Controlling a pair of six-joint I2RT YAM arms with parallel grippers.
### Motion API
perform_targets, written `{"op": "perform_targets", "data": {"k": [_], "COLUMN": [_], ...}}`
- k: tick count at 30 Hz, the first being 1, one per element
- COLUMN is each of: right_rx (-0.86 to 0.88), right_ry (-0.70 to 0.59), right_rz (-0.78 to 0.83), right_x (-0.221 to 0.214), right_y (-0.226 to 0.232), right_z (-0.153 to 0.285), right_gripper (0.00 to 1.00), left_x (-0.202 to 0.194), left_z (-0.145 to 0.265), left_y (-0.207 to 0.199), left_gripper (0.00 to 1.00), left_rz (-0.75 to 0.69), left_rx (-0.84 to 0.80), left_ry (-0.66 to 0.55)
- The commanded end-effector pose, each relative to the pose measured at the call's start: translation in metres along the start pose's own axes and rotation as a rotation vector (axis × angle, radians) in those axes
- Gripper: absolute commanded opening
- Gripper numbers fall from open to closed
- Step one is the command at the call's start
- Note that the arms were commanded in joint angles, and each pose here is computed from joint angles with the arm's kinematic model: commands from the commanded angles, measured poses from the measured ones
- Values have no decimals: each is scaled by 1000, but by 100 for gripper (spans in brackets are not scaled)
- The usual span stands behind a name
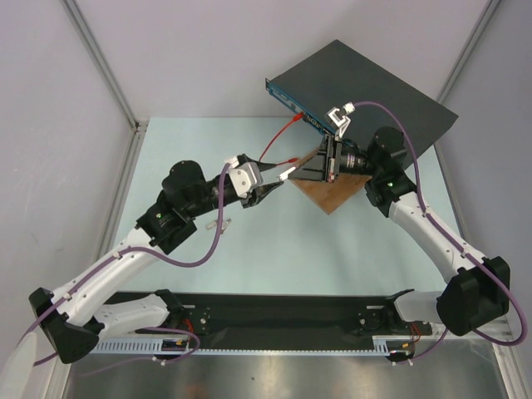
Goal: Insert the plug into the switch port
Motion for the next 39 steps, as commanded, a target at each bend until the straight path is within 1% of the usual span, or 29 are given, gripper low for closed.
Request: {"op": "perform_targets", "data": {"k": [1,6,9,12,16,24,26,29,30,32,33,34,35,36,37,38,39], "right_rx": [37,39,34,32,26,23,23,23,23,10,-7,-47,-59,-76,-118,-135,-152], "right_ry": [-1,1,1,-2,-3,1,1,-2,-3,-24,-37,-58,-86,-106,-150,-189,-222], "right_rz": [56,58,53,53,57,55,55,55,58,66,65,72,96,112,120,150,170], "right_x": [-2,-2,-2,-1,-2,-2,-2,-2,-2,2,4,9,15,19,28,35,41], "right_y": [14,14,12,11,10,9,8,9,9,10,9,3,8,9,5,10,13], "right_z": [1,0,1,0,-1,-1,-1,0,0,2,4,10,13,18,30,36,44], "right_gripper": [0,0,0,0,0,0,0,0,0,0,7,19,35,61,68,71,78], "left_x": [8,7,8,7,6,2,2,1,0,0,-1,-1,-5,-7,-10,-15,-15], "left_z": [0,-2,-3,-5,-9,-13,-14,-13,-13,-12,-12,-11,-11,-12,-9,-12,-12], "left_y": [4,1,2,1,1,-1,0,-1,-1,-1,0,1,0,0,3,2,5], "left_gripper": [48,49,47,45,34,32,29,20,14,8,0,0,0,0,0,0,0], "left_rz": [-46,-39,-41,-42,-53,-49,-47,-45,-43,-29,-10,7,26,45,64,103,124], "left_rx": [17,5,11,3,8,1,1,-1,0,5,12,17,10,3,8,9,14], "left_ry": [-46,-48,-53,-53,-51,-41,-39,-35,-31,-22,-11,12,43,64,103,126,137]}}
Point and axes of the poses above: each gripper's point midway between its finger pads, its own z axis back along the fingers, its own y axis along the line the jaws close on, x = y × z, the point moved 7 cm from there along z, back along the fingers, and after that the axes turned 15 degrees about -z, right-handed, at the moved point
